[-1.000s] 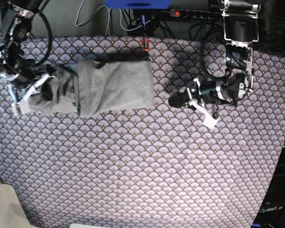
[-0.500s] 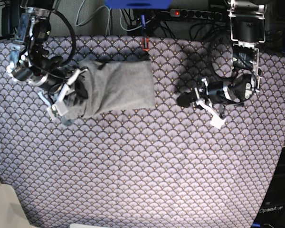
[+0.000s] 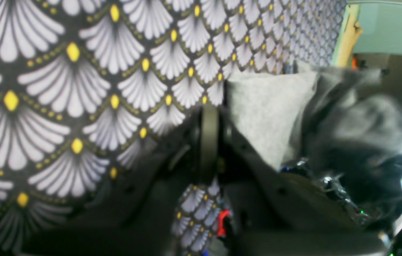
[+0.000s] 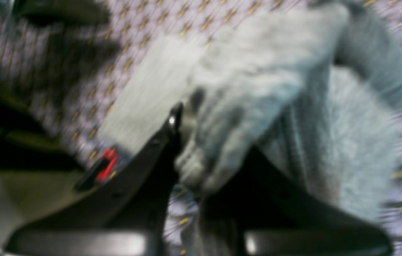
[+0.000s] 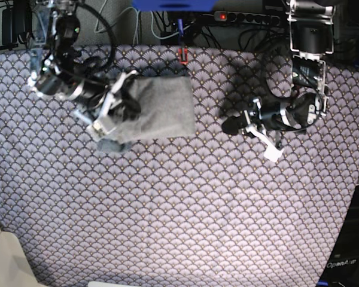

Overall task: Fold the T-shirt properly
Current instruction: 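Grasp the other strip end with the right gripper and fold it over the middle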

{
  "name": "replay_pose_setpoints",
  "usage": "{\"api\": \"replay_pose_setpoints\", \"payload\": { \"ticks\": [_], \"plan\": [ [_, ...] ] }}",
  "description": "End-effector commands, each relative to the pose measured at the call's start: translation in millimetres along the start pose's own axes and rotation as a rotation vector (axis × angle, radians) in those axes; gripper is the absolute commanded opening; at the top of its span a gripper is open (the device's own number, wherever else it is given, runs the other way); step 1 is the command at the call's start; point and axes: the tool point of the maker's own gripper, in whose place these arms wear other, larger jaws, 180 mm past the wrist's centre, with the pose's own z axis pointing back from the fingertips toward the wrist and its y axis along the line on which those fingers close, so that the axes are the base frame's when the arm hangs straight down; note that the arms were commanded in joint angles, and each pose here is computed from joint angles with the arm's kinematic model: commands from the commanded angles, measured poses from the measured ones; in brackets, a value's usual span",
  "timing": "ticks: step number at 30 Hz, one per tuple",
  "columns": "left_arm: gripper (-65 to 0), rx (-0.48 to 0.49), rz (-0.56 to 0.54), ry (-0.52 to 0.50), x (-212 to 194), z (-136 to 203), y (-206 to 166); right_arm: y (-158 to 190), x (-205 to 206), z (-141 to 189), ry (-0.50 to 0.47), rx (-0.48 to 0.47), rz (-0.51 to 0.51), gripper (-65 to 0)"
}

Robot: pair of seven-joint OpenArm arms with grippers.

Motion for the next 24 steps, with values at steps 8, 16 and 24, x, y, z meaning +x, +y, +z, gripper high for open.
{"api": "replay_pose_setpoints", "payload": {
  "ticks": [8, 16, 24],
  "plan": [
    [-65.0, -0.031, -0.03, -0.031, 14.6, 3.4, -11.9, 49.0, 31.0, -19.4, -0.088, 0.141, 0.047, -65.0],
    [-65.0, -0.03, -0.029, -0.03, 13.9, 3.4, -11.5, 59.1, 51.7, -29.2, -0.121, 0.177, 0.075, -65.0],
    [-65.0, -0.031, -0.028, -0.032, 14.4, 4.0, -11.4, 74.9, 35.5, -56.9, -0.056, 0.261, 0.032, -65.0]
  ]
}}
